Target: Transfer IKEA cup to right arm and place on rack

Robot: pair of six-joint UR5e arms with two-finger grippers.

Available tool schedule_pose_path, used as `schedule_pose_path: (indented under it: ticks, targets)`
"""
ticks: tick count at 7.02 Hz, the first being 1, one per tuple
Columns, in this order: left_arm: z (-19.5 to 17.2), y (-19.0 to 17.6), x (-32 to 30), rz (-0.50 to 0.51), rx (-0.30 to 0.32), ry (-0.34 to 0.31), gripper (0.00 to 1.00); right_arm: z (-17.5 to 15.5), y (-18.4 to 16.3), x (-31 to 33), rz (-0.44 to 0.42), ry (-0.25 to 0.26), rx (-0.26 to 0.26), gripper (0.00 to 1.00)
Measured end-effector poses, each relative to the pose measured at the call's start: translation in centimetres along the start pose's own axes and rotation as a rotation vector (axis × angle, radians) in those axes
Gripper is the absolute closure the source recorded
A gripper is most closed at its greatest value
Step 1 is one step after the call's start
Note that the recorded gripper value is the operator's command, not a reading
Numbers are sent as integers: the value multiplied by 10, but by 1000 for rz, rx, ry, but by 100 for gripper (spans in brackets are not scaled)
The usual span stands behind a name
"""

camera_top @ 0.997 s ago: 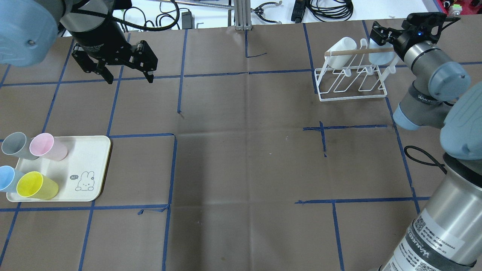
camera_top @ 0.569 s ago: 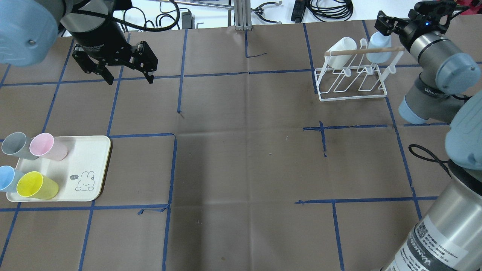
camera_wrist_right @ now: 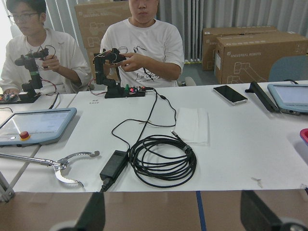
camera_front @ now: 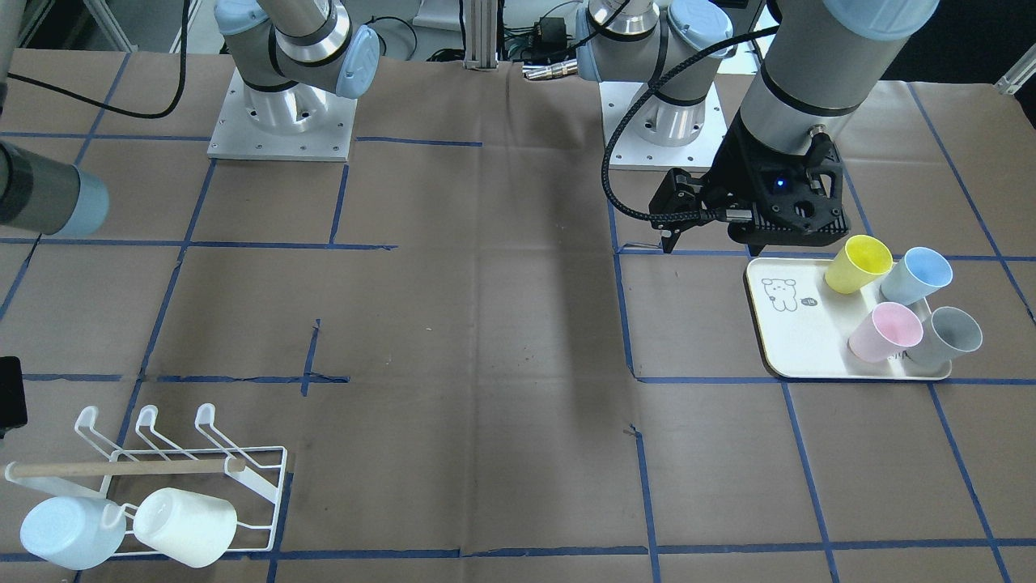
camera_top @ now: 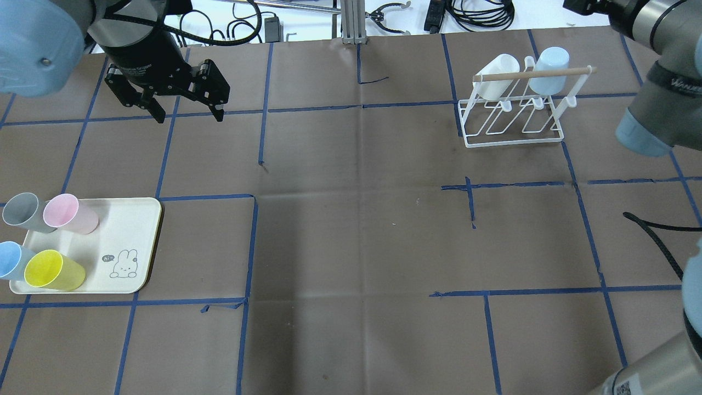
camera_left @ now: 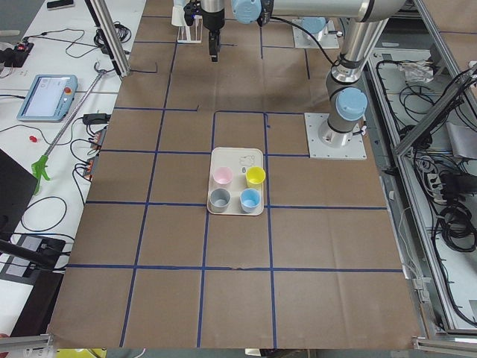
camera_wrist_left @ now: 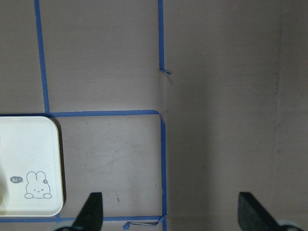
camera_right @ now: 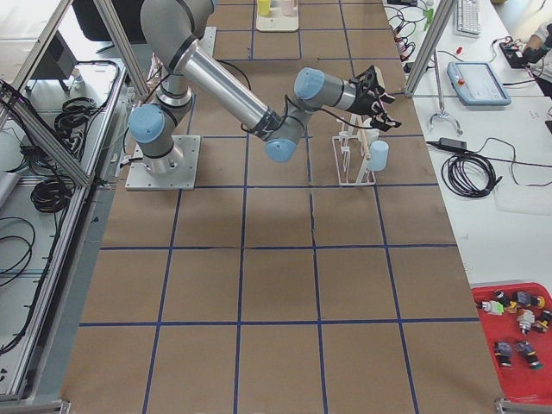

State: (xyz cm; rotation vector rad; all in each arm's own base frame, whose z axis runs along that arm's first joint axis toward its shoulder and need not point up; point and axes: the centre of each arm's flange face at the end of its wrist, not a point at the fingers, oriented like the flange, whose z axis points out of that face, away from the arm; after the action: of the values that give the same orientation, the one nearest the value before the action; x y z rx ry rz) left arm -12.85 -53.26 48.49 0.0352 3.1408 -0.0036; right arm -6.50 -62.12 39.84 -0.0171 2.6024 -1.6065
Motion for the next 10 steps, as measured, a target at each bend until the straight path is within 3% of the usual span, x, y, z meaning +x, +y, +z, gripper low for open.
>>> schedule_pose_path:
  ticks: [3,4,5,8,9,10]
  targets:
    - [0,0,0,0,0,0,1,-25,-20,-21,12,55,-217,0]
    - [0,0,0,0,1,0,1,-29,-30,-33,27,61,-335,0]
    - [0,0,0,0,1,0,1,-34,-38,-45,50,58,-492,0]
    - [-1,0,0,1,4,0,1,-77,-31,-79,135,-5,-928,0]
    - [-1,0,0,1,4,1,1,-95,-22,-94,156,-30,-1046,0]
    - [0,0,0,1,4,2,1,-114,-21,-117,140,-56,-1101,0]
